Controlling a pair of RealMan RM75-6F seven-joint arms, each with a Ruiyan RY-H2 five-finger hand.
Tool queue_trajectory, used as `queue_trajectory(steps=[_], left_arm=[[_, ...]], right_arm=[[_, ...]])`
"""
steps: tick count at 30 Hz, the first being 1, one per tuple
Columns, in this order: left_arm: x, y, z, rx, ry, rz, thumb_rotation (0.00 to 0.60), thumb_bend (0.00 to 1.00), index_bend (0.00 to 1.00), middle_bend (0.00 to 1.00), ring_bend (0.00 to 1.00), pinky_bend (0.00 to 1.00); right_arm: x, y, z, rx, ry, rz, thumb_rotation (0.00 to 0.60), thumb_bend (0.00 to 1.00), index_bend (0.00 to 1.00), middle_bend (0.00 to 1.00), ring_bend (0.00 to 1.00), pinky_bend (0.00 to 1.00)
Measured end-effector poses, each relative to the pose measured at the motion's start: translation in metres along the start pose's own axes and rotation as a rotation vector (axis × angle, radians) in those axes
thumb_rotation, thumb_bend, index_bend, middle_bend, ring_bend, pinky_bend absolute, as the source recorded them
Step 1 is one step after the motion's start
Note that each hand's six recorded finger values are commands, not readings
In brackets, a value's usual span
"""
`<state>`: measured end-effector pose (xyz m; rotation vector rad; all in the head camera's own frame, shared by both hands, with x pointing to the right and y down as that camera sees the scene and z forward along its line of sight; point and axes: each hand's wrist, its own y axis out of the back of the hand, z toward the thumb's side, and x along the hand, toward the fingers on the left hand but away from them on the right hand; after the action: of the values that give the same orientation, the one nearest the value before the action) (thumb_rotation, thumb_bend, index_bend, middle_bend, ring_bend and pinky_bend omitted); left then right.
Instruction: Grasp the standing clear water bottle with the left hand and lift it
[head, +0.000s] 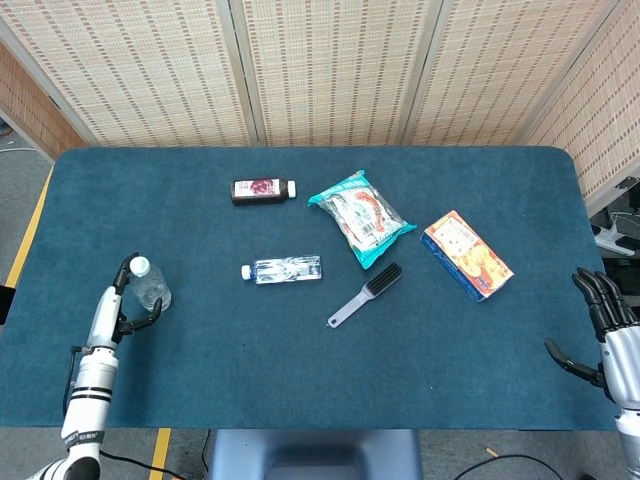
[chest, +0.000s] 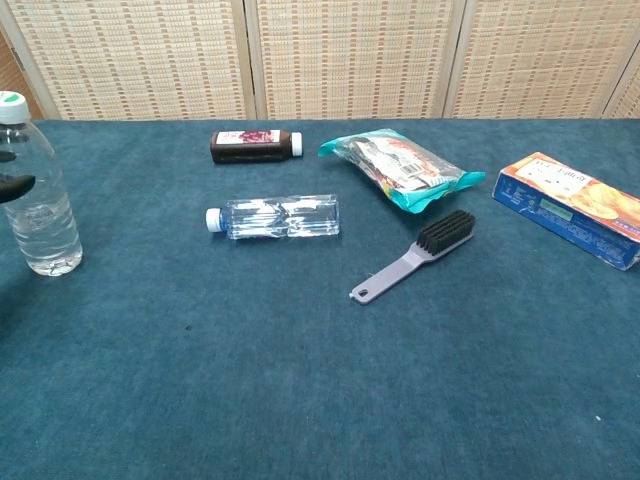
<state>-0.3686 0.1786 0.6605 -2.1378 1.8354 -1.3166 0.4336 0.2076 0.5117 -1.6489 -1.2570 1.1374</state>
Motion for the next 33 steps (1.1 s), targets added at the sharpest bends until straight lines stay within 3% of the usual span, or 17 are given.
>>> queue_trajectory(steps=[9,20,33], left_arm=[[0.008,-0.01,-0.011,0.038,-0.04,0.046,0.6,0.39,0.0,0.0,0.0,0.09],[0.013,-0.02,-0.014,-0.076,0.006,-0.016,0.6,0.39,0.0,0.0,0.0,0.07],[0.017,-0.02,-0.026,-0.115,0.034,0.01,0.6,0.4,0.0,0.0,0.0,0.05]], right_arm=[[0.0,0.0,-0.001,-0.005,-0.006,0.007,0.6,0.16,0.0,0.03,0.0,0.21],[0.0,0.0,-0.001,-0.004,-0.01,0.012,0.6,0.16,0.0,0.03,0.0,0.21],[-0.001,-0.001,-0.002,-0.004,-0.017,0.015,0.6,0.16,0.0,0.03,0.0,0.21]])
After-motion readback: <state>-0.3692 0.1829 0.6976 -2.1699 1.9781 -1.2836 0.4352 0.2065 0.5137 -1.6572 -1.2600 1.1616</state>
